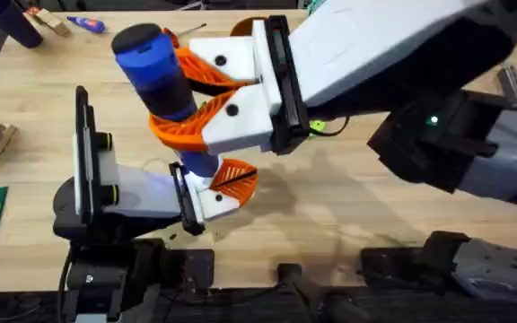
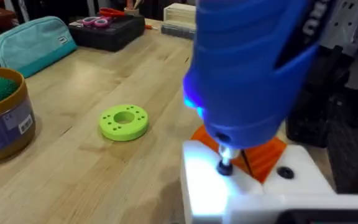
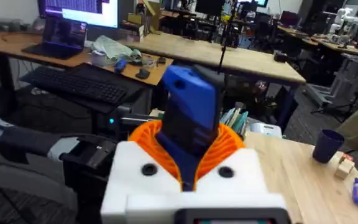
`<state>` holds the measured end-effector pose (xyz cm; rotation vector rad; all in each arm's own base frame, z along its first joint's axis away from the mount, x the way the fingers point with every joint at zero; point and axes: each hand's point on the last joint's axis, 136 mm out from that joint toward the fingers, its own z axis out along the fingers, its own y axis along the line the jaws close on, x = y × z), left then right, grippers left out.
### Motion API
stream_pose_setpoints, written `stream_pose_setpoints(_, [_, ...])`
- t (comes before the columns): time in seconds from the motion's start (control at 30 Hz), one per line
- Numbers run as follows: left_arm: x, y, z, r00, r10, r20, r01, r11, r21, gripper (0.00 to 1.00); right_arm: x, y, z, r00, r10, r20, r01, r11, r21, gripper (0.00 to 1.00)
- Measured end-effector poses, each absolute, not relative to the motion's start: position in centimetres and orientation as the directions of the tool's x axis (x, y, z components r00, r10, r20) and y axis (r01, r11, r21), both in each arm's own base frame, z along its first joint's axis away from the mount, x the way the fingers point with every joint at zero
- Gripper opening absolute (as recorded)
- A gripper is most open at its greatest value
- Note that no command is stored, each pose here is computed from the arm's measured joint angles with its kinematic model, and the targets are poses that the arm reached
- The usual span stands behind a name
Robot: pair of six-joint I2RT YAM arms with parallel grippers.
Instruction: Pick up the gripper from the table and insert it into the empty holder that is missing its gripper. Then pick up a screw, insert it into the mounting hole, and use the screwdriver to tighten it. Finally, clean up the table by picking up the vegetable and placing it into the bucket.
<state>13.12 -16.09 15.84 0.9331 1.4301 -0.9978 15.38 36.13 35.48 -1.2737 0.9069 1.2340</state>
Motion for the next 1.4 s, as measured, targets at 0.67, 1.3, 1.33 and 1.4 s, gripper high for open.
stream_pose_setpoints(0.67, [13.1, -16.1, 15.8, -0.085, 0.013, -0.996, 0.94, 0.334, -0.076, 0.007, 15.4, 36.2, 35.2, 0.161, 0.146, -0.976, -0.977, -0.118, -0.179, 0.061])
stream_pose_setpoints(1.3, [13.1, -16.1, 15.8, -0.085, 0.013, -0.996, 0.94, 0.334, -0.076, 0.007, 15.4, 36.1, 35.7, 0.179, 0.164, -0.97, -0.973, -0.115, -0.199, 0.061])
stream_pose_setpoints(1.33, [13.1, -16.1, 15.8, -0.085, 0.013, -0.996, 0.94, 0.334, -0.076, 0.007, 15.3, 36.1, 36.0, 0.186, 0.173, -0.967, -0.972, -0.113, -0.207, 0.061])
stream_pose_setpoints(1.4, [13.1, -16.1, 15.8, -0.085, 0.013, -0.996, 0.94, 0.334, -0.076, 0.007, 15.3, 36.1, 36.4, 0.19, 0.177, -0.966, -0.97, -0.115, -0.212, 0.061])
